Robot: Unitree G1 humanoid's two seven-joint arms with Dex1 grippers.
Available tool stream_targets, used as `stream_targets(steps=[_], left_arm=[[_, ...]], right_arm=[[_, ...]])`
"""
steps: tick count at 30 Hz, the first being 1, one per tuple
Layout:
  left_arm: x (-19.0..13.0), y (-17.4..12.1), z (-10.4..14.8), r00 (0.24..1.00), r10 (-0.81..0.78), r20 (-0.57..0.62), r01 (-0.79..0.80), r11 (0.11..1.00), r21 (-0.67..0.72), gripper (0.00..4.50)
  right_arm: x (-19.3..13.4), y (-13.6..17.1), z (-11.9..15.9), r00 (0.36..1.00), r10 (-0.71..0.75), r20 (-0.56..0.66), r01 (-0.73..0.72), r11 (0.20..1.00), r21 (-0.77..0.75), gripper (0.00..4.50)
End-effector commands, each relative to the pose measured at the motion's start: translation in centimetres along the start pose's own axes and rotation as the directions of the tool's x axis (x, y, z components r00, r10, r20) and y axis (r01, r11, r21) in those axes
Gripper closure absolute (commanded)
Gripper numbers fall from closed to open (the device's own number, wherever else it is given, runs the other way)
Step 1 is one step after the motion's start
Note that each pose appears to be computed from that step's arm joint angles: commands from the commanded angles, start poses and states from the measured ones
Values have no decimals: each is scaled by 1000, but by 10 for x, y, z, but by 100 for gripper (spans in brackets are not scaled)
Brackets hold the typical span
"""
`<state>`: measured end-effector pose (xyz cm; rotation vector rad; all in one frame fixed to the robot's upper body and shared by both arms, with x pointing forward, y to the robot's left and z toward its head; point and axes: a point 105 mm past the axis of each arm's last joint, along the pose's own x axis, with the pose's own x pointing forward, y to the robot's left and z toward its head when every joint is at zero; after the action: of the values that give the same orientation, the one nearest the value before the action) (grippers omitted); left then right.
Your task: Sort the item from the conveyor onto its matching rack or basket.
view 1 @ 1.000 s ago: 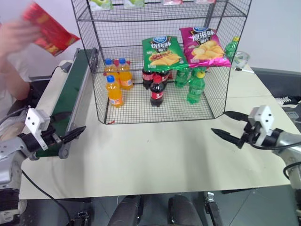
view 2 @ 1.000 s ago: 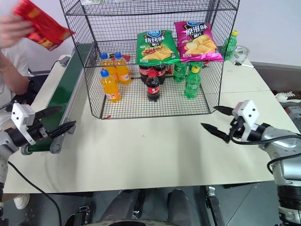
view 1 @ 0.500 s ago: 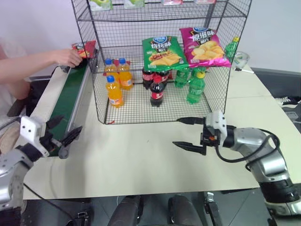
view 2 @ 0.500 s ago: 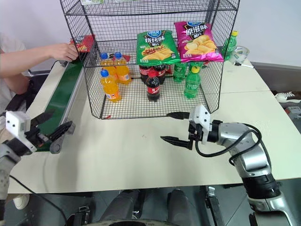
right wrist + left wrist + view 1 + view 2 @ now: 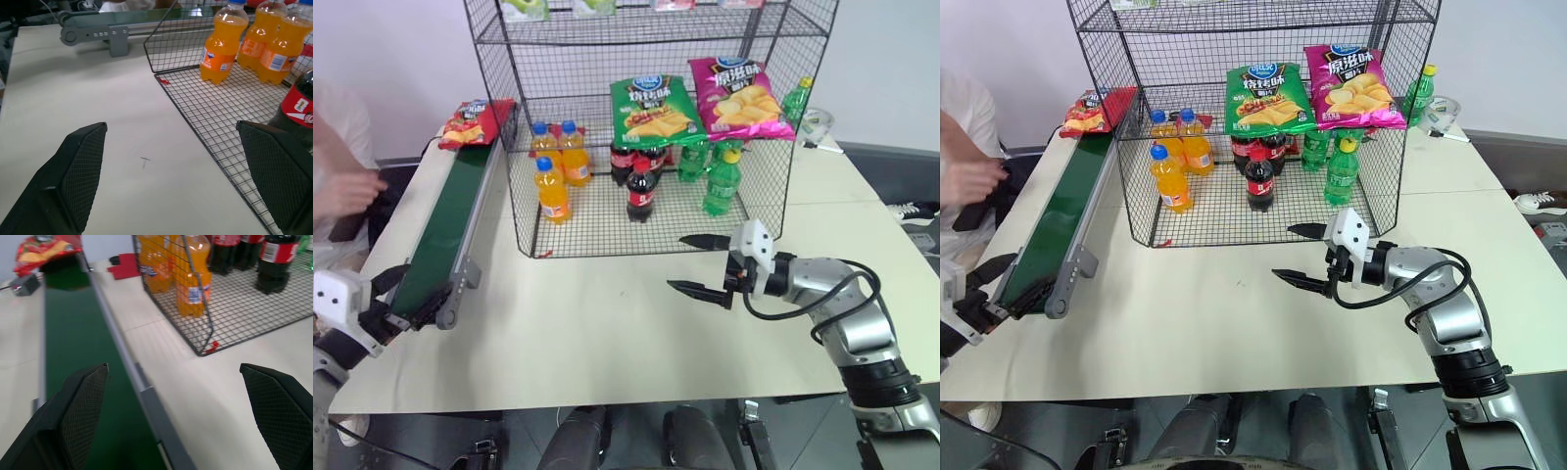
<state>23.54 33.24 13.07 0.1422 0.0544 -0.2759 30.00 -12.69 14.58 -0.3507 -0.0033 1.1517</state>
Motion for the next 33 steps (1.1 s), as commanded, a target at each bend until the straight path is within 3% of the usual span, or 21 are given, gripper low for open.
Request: stream_targets(steps=[1, 4, 6, 9, 13, 18, 20, 23, 25, 27, 31, 33], left_arm=[[-18, 9, 1, 996, 91, 27, -90, 995, -39, 0], [-27, 12, -5, 992, 125, 14, -125, 991, -41, 0], [-28, 15, -4, 990, 142, 18, -141, 990, -16, 0], [-28, 19, 4, 983, 166, 77, -151, 975, -162, 0], [-34, 28, -8, 967, 250, 41, -227, 926, -303, 0], [-44, 37, -19, 948, 319, 16, -285, 867, -409, 0], [-42, 29, -21, 961, 276, 3, -249, 875, -414, 0], [-41, 28, -13, 961, 272, 42, -253, 934, -254, 0], [-40, 28, -1, 967, 244, 65, -244, 970, -11, 0], [-41, 34, 13, 960, 252, 123, -267, 955, 128, 0], [-41, 32, 21, 976, 181, 125, -219, 859, 463, 0], [-45, 35, 17, 976, 197, 91, -209, 744, 635, 0]], right_arm=[[2, -6, 7, 998, -41, 37, 45, 993, -105, 9], [3, -9, 8, 997, -51, 55, 55, 996, -73, 9], [5, -2, 12, 995, 19, 103, -17, 1000, -19, 9], [6, -6, 13, 994, 11, 108, -10, 1000, -9, 9], [7, -5, 15, 993, 29, 117, -29, 1000, -5, 9], [8, -7, 15, 993, 22, 114, -22, 1000, -5, 9], [9, -9, 16, 993, 20, 116, -19, 1000, -10, 9], [9, -10, 18, 993, 12, 121, -10, 1000, -15, 9], [8, -11, 17, 993, 6, 118, -4, 1000, -17, 9], [8, -12, 17, 993, 2, 120, 0, 1000, -11, 9], [8, -12, 17, 993, 1, 122, 1, 1000, -12, 9], [9, -13, 18, 992, 0, 122, 2, 1000, -20, 9]])
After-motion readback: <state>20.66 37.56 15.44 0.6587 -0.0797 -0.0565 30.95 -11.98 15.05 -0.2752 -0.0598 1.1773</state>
